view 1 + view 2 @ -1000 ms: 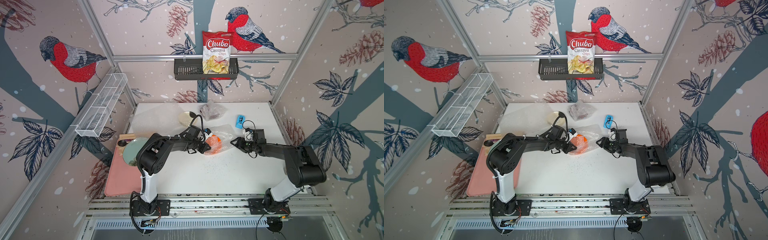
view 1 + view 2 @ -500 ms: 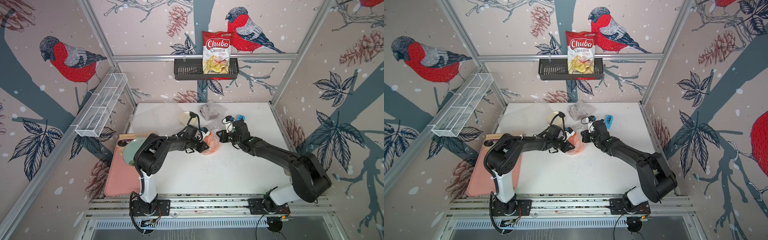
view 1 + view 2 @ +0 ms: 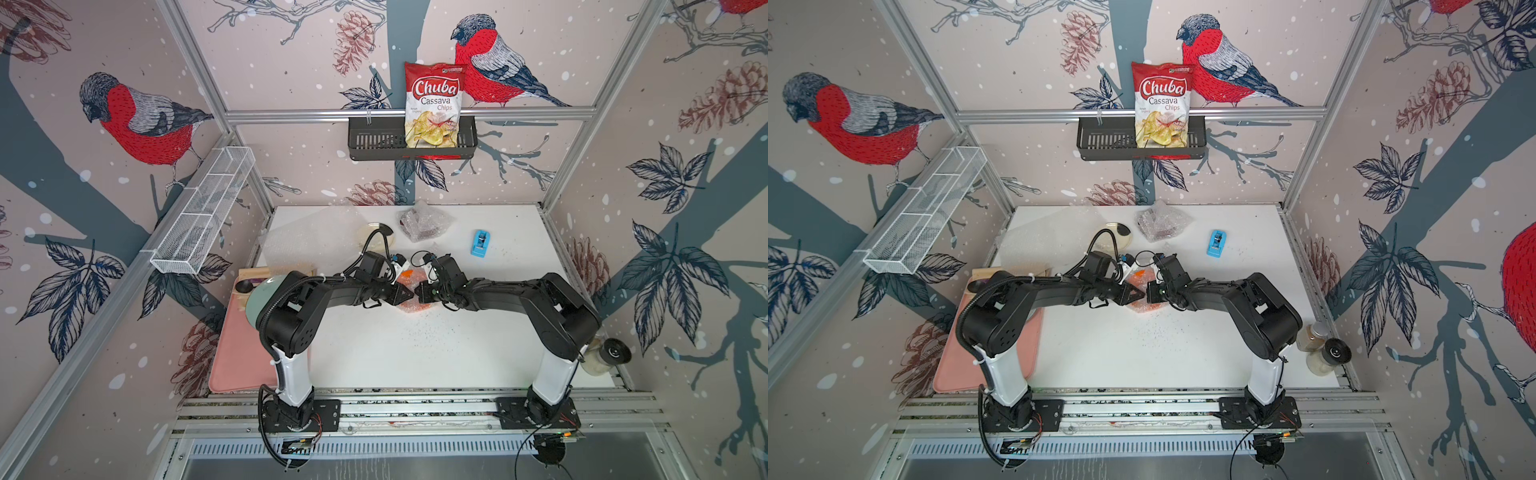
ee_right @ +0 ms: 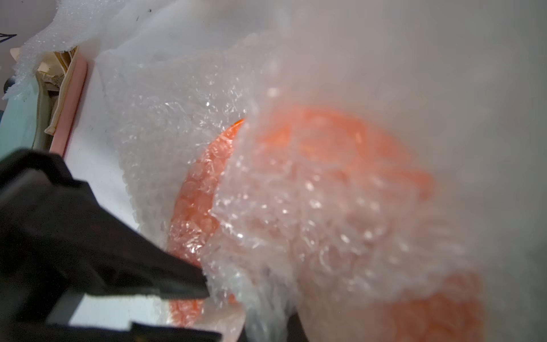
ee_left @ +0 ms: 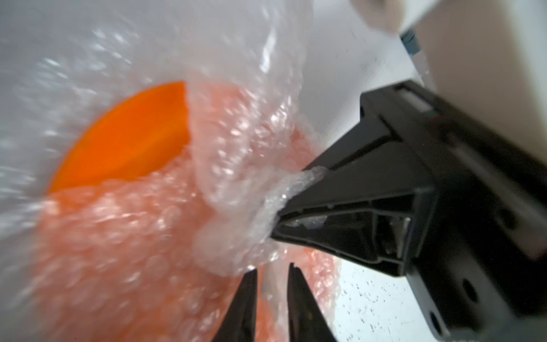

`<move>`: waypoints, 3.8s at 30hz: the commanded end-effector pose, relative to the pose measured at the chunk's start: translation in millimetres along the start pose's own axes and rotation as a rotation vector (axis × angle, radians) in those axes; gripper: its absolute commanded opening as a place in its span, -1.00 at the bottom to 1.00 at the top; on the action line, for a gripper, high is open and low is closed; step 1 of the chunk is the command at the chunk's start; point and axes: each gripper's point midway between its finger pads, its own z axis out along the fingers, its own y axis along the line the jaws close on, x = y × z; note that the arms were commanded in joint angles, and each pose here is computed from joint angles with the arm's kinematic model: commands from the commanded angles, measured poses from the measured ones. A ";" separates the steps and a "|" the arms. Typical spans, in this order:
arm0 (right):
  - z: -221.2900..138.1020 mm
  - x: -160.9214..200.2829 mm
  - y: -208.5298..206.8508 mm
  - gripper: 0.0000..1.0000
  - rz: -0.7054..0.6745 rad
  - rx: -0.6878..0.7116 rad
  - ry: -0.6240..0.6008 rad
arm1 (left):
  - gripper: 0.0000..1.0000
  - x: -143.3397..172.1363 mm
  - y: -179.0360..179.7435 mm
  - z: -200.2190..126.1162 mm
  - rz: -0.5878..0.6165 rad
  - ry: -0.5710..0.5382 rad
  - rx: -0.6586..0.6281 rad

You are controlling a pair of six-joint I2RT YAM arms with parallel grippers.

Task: Wrap dinner plates in bubble wrap
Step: Wrap the plate in the bubble wrap.

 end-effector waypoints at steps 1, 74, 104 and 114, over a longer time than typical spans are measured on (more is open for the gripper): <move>-2.7 32.6 15.0 -1.00 -0.040 -0.066 0.094 | -0.14 -14.6 -10.1 -1.1 -0.032 -0.072 0.076; -5.7 113.6 -36.6 -1.00 -1.568 0.231 0.261 | -0.79 83.6 51.9 -6.1 -0.575 -0.077 -0.306; -12.1 82.2 -15.2 -0.61 -1.616 0.307 0.162 | -0.71 75.8 29.0 6.8 -0.618 0.030 -0.390; -100.1 -25.1 19.5 0.99 -1.124 0.335 -0.353 | -1.00 87.1 35.8 10.2 -0.689 -0.010 -0.383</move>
